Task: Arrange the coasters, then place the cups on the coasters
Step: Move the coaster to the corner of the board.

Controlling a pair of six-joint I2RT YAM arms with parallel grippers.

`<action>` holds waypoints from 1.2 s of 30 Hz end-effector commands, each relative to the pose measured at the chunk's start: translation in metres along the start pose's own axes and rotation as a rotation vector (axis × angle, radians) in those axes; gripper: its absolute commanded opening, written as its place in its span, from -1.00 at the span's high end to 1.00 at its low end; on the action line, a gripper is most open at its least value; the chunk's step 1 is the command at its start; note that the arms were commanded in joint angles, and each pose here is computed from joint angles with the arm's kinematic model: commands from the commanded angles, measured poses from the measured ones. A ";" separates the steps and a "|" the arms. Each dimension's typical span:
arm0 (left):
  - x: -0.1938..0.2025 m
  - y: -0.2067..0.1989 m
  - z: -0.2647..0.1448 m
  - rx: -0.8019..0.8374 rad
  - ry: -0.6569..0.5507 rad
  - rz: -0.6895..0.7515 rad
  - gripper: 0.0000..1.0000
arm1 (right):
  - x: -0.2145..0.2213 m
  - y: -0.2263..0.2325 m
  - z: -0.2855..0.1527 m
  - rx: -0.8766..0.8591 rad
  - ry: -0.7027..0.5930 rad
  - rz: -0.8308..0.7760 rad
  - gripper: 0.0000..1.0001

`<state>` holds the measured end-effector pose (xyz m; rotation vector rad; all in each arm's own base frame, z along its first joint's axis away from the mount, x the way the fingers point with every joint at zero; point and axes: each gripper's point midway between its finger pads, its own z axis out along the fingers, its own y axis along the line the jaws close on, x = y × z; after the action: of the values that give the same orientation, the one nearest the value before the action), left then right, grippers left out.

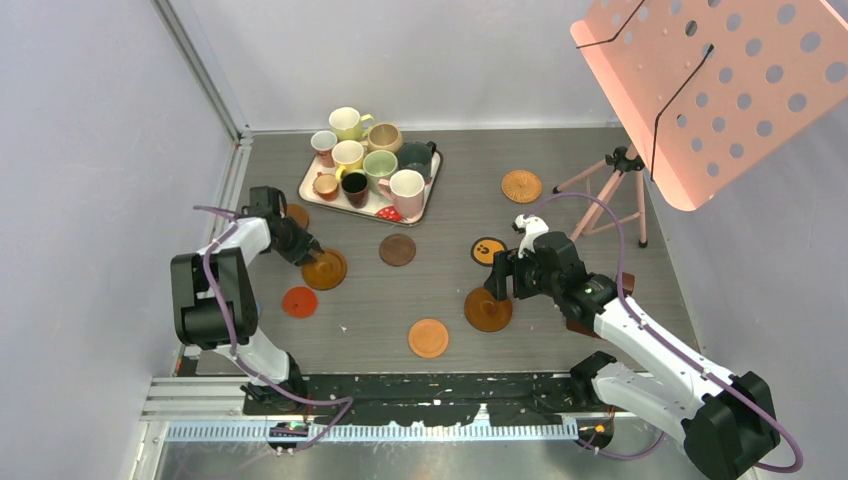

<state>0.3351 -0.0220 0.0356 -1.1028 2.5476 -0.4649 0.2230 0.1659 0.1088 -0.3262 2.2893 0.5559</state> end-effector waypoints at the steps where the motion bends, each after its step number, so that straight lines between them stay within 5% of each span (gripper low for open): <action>1: -0.024 0.016 -0.007 -0.094 -0.054 -0.017 0.37 | -0.028 0.011 -0.007 -0.032 -0.089 -0.007 -0.60; 10: -0.044 0.033 -0.012 -0.126 -0.065 -0.072 0.40 | -0.028 0.009 -0.009 -0.020 -0.092 -0.017 -0.60; 17: -0.038 0.007 -0.025 0.017 -0.073 -0.062 0.42 | -0.031 0.010 -0.008 -0.024 -0.091 -0.017 -0.60; 22: -0.007 -0.006 -0.022 0.077 -0.017 -0.039 0.60 | -0.031 0.010 -0.007 -0.023 -0.088 -0.019 -0.60; 27: 0.013 -0.012 -0.008 0.120 0.039 -0.055 1.00 | -0.031 0.010 -0.008 -0.023 -0.089 -0.020 -0.60; 36: 0.003 0.007 -0.006 -0.029 0.013 -0.085 1.00 | -0.032 0.010 -0.011 -0.024 -0.098 -0.017 -0.60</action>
<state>0.3149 -0.0337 0.0273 -1.2061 2.5664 -0.5595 0.2243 0.1665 0.1138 -0.3257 2.2740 0.5594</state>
